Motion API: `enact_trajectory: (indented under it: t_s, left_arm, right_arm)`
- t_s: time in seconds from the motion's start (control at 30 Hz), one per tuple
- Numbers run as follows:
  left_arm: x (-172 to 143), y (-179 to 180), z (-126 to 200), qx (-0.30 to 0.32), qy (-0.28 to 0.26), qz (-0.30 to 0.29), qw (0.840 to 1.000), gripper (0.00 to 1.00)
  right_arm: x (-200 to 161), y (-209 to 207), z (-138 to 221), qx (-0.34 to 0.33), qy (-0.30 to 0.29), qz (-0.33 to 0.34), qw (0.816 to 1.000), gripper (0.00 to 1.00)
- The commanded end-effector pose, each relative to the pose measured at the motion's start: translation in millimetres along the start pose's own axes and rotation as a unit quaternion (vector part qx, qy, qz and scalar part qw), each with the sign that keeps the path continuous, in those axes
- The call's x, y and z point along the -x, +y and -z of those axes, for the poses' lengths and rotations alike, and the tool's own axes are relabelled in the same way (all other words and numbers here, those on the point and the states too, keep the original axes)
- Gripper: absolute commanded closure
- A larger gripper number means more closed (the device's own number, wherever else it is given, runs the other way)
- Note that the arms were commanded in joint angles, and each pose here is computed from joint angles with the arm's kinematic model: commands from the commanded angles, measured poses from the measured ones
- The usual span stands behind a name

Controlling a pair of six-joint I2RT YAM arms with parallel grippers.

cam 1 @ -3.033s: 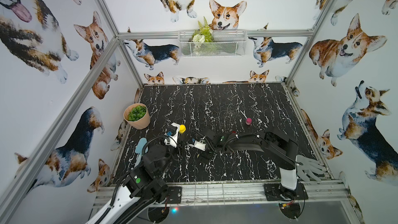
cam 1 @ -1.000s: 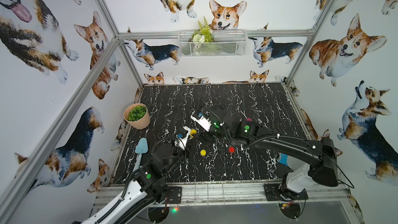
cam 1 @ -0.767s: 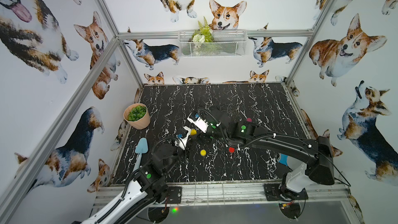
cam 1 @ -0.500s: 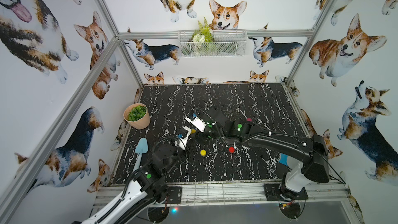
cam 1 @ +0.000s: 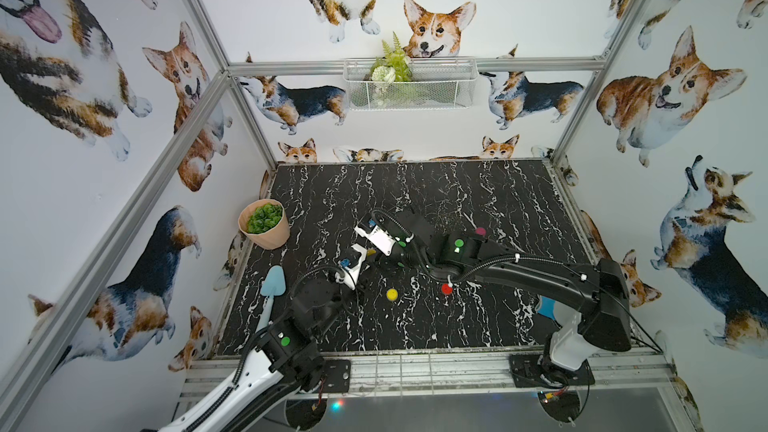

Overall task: Close the paint jar lid
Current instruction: Adjust the paint jar.

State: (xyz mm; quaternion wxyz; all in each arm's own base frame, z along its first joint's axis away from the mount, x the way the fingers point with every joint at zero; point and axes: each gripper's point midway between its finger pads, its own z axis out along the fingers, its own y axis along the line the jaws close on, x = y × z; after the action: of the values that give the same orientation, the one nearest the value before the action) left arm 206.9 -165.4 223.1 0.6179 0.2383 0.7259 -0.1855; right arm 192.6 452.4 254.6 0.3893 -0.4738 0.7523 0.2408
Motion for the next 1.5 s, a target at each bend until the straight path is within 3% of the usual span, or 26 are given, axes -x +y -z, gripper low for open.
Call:
enact_trajectory:
  t_s: [0.0,0.43,0.8,1.07,1.2,1.37,1.47]
  left_arm:
    - [13,2,1,0.004,-0.025,0.002,1.0,0.72]
    - [16,2,3,0.005,-0.032,0.0,0.999,0.71]
    - [17,2,3,0.006,-0.036,-0.002,0.999,0.71]
    - [25,-1,11,-0.008,-0.072,-0.001,0.997,0.71]
    - [27,-1,12,-0.008,-0.077,0.0,0.997,0.71]
    - [18,4,6,0.008,-0.047,-0.003,0.999,0.71]
    - [7,8,-1,0.024,-0.019,-0.006,1.0,0.72]
  right_arm:
    - [-8,-13,4,-0.036,0.015,-0.002,0.999,0.5]
    - [-8,-7,0,-0.015,0.02,-0.009,1.0,0.7]
    - [-7,-12,0,-0.019,0.018,-0.02,0.999,0.69]
    - [-9,-14,2,-0.016,0.016,-0.031,0.999,0.68]
    - [-8,-11,1,-0.008,0.015,-0.03,0.999,0.62]
    - [-3,-15,13,-0.017,-0.011,-0.026,0.999,0.3]
    - [-5,-24,27,-0.041,-0.03,-0.026,0.998,0.2]
